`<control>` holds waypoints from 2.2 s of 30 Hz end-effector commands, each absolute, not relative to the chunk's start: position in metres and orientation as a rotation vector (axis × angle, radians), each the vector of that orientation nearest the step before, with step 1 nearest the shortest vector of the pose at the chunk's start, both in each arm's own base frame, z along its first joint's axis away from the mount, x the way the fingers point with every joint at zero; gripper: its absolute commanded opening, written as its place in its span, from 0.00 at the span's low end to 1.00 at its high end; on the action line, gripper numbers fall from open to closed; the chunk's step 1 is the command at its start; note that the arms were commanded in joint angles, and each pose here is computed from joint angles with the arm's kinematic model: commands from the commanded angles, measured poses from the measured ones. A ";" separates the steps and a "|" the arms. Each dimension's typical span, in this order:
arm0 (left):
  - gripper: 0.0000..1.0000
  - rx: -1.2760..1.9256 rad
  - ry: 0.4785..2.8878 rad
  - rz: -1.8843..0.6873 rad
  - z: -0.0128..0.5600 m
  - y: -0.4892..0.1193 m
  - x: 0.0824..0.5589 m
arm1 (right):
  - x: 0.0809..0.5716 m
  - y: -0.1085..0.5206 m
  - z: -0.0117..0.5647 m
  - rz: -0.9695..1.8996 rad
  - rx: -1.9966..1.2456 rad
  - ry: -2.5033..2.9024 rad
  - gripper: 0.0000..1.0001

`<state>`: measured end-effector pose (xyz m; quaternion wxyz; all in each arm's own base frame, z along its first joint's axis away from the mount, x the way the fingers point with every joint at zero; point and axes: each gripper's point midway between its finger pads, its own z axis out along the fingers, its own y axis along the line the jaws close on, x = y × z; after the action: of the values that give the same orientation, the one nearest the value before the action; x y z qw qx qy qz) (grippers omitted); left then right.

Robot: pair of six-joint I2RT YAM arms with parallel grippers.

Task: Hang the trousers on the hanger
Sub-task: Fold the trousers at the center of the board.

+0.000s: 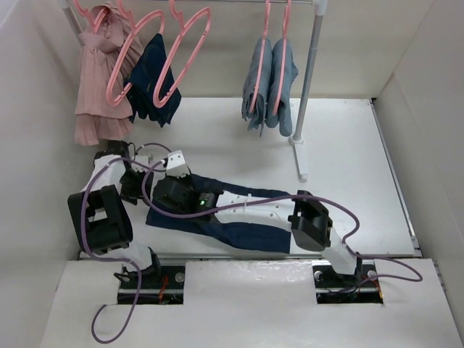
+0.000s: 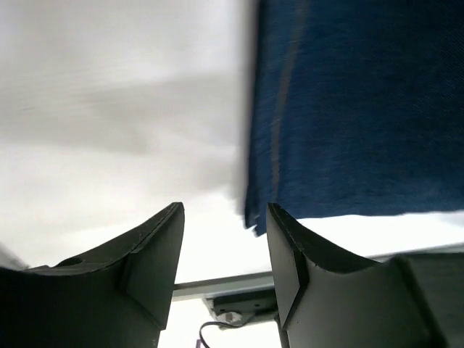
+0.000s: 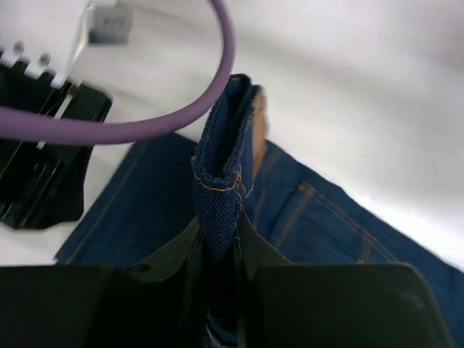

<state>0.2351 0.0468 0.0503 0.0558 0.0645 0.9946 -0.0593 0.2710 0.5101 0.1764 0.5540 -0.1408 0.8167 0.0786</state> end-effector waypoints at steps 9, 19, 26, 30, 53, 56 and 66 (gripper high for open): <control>0.47 -0.090 2.859 0.049 0.092 0.112 0.258 | 0.209 0.605 0.144 0.470 -0.922 1.814 0.42; 0.52 0.016 2.658 -0.124 0.145 0.104 0.293 | 0.133 0.599 0.202 0.660 -1.159 1.681 0.76; 0.57 0.285 2.716 -0.298 0.122 0.031 0.276 | 0.155 0.462 0.189 0.592 -0.802 2.060 0.88; 0.57 0.319 2.813 -0.299 0.086 0.022 0.249 | 0.135 0.381 0.140 0.550 -0.451 2.359 1.00; 0.57 0.345 2.928 0.177 0.038 0.061 0.229 | 0.215 0.215 0.050 0.470 0.518 2.579 0.63; 0.57 0.396 2.920 0.187 0.047 0.066 0.227 | 0.229 0.203 0.044 0.425 0.518 2.580 0.31; 0.55 0.696 2.852 0.262 0.068 0.075 0.211 | 0.287 0.155 0.058 0.321 0.500 2.511 0.01</control>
<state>0.2239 0.0751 0.0532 0.0962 0.1801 0.9753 0.0840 0.2660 0.1593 0.0451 0.2470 0.2126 0.9380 0.1180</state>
